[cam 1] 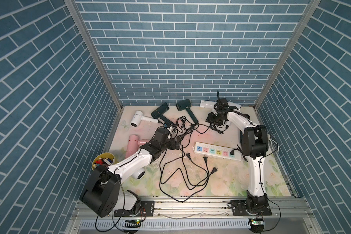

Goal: Charge the blow dryers
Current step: Pick up the plug from the center of the board.

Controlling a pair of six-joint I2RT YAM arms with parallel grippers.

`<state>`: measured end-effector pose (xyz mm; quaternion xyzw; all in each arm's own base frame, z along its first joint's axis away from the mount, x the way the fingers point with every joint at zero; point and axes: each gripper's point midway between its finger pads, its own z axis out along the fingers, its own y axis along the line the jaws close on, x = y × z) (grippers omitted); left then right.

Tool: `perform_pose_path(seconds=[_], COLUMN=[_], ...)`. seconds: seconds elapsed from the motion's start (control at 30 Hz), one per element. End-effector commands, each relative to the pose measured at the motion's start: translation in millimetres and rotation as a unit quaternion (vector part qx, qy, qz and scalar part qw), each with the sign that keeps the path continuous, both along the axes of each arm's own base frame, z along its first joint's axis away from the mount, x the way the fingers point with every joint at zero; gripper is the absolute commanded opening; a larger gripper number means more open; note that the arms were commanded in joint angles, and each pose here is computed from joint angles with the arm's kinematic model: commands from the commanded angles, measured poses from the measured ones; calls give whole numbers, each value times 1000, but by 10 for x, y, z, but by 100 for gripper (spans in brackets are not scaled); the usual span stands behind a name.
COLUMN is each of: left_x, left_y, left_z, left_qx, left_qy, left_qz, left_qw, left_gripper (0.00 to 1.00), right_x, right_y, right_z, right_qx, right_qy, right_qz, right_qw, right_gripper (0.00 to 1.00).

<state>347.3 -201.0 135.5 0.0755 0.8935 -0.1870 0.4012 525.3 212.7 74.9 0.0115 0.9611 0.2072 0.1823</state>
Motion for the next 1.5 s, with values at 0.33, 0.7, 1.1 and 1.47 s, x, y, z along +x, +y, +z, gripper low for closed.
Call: perform_pose_path(seconds=[0.33, 0.7, 1.1, 1.47], left_x=[51, 51, 42, 44], left_y=[-1, 10, 24, 29], left_z=[-114, -113, -79, -80], left_qx=[3, 4, 3, 5], left_qy=[10, 9, 2, 0], left_qz=[-1, 0, -1, -1], left_qw=[1000, 1000, 1000, 1000], left_gripper=[100, 99, 100, 99], right_x=[-66, -174, -245, -382], right_y=[312, 349, 418, 434], right_z=[-476, -294, -28, -166], right_qx=[-51, -41, -11, -11], right_qy=[19, 0, -27, -15], right_qz=[168, 231, 260, 305], right_qw=[984, 972, 965, 952], right_gripper=[51, 54, 62, 61])
